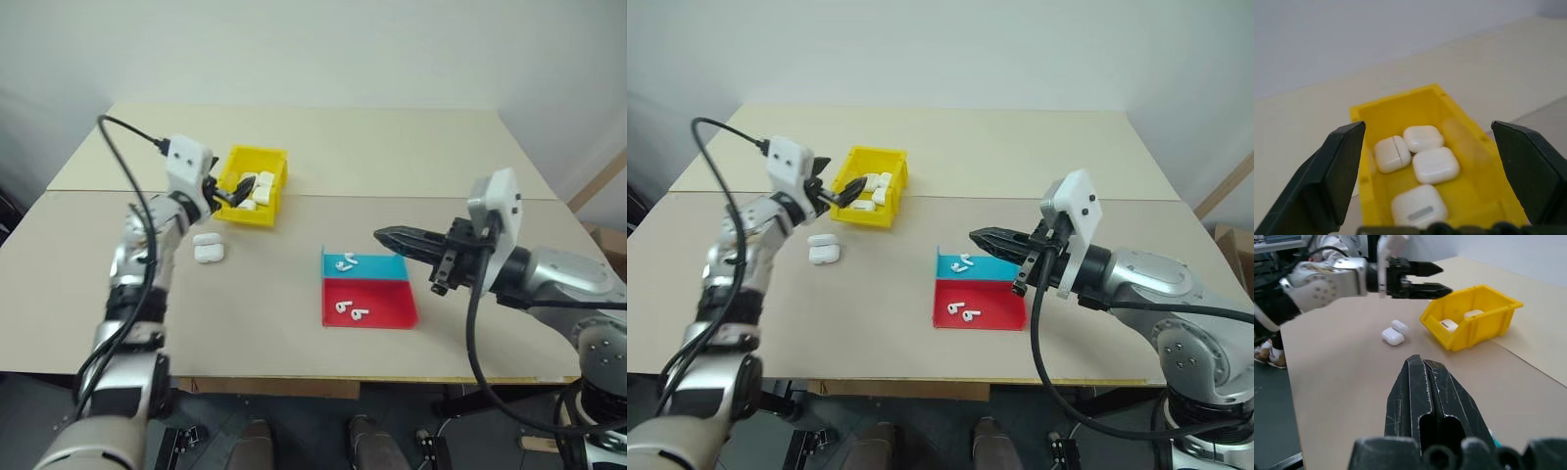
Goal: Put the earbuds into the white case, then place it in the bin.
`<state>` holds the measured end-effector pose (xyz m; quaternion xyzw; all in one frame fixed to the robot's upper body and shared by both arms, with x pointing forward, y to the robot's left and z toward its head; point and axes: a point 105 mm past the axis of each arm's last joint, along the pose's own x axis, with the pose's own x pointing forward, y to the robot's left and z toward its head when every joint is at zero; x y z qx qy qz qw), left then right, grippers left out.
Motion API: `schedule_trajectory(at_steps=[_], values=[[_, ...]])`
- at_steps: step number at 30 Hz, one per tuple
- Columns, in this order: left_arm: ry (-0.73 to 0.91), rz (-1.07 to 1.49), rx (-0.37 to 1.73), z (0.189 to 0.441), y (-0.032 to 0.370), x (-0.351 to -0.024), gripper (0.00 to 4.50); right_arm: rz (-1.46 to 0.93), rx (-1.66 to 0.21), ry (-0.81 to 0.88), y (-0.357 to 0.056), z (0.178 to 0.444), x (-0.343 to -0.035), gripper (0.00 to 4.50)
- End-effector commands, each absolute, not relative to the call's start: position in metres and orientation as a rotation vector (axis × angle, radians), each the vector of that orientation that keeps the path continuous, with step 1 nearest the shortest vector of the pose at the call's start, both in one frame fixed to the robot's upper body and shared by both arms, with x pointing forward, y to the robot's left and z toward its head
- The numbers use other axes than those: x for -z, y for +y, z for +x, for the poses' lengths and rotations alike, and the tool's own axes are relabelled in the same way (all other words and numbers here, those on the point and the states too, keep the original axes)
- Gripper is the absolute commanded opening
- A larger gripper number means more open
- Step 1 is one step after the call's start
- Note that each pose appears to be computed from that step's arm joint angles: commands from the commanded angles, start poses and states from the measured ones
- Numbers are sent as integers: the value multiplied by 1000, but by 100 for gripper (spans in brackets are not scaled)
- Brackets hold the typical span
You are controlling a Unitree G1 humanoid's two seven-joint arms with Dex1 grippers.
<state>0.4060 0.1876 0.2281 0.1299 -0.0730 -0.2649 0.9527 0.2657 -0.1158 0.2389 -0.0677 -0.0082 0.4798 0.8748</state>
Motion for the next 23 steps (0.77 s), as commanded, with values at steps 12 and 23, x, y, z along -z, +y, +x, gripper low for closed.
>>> schedule_trajectory(at_steps=[12, 23], values=[[-87, 283, 1311, 247, 182, -234, 448, -305, -1032, 24, -152, 264, -218, 0], [-15, 295, 1355, 228, 177, -235, 448, -334, -1095, 38, -157, 246, -217, 0]])
